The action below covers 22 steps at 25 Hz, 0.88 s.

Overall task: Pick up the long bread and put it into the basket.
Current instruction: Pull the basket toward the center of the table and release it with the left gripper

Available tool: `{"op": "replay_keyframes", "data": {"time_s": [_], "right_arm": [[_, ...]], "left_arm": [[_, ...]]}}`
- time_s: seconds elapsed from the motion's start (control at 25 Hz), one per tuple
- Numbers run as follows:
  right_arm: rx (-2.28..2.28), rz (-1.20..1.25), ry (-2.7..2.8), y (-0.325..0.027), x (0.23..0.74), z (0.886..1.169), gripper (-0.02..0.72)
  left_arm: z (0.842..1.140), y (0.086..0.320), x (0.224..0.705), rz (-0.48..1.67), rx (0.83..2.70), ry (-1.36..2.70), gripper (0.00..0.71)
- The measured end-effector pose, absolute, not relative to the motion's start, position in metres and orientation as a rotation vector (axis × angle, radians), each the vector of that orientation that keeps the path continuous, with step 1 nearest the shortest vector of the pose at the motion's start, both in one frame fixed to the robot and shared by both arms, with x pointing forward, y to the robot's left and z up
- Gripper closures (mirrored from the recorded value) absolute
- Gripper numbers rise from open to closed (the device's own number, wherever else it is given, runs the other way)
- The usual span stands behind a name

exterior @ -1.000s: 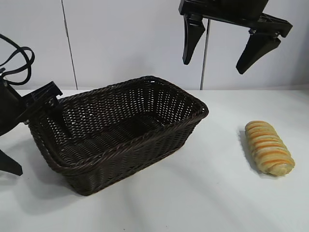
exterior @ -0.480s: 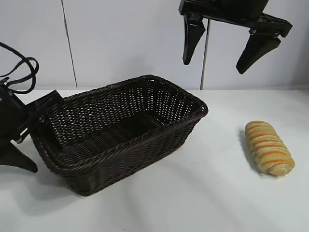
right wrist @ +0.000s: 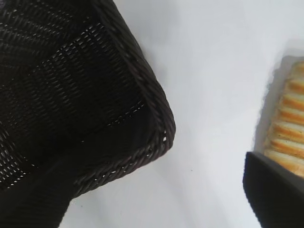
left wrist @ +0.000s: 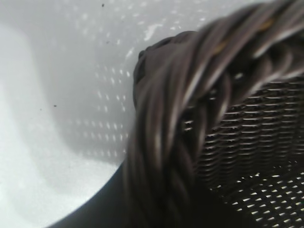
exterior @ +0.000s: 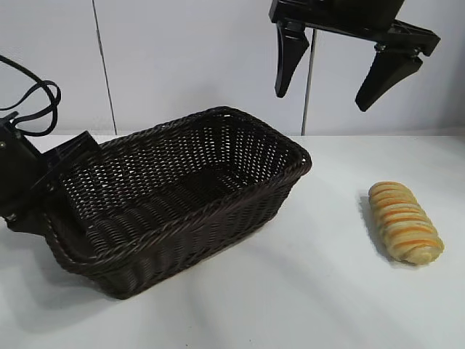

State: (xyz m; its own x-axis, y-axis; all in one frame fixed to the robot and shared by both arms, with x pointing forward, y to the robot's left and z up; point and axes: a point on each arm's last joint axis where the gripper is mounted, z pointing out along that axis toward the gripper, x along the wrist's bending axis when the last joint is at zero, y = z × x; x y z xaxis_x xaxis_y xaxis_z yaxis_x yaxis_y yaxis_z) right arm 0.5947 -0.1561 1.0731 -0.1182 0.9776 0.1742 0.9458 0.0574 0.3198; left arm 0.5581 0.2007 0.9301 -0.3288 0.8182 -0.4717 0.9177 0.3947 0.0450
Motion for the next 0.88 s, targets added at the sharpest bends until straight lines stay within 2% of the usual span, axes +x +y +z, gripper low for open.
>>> {"op": "replay_keyframes", "data": {"time_s": [0.2, 0.6, 0.88], "right_arm": [[2.024, 0.550, 2.218, -0.156, 0.595, 1.073, 0.008], [2.024, 0.550, 2.218, -0.156, 0.595, 1.073, 0.008], [2.024, 0.550, 2.218, -0.156, 0.595, 1.073, 0.008]], "left_arm": [[0.949, 0.197, 0.570, -0.324, 1.596, 2.166, 0.610], [0.998, 0.202, 0.602, -0.155, 2.007, 1.981, 0.610], [1.004, 0.195, 0.632, -0.148, 2.049, 1.932, 0.610]]}}
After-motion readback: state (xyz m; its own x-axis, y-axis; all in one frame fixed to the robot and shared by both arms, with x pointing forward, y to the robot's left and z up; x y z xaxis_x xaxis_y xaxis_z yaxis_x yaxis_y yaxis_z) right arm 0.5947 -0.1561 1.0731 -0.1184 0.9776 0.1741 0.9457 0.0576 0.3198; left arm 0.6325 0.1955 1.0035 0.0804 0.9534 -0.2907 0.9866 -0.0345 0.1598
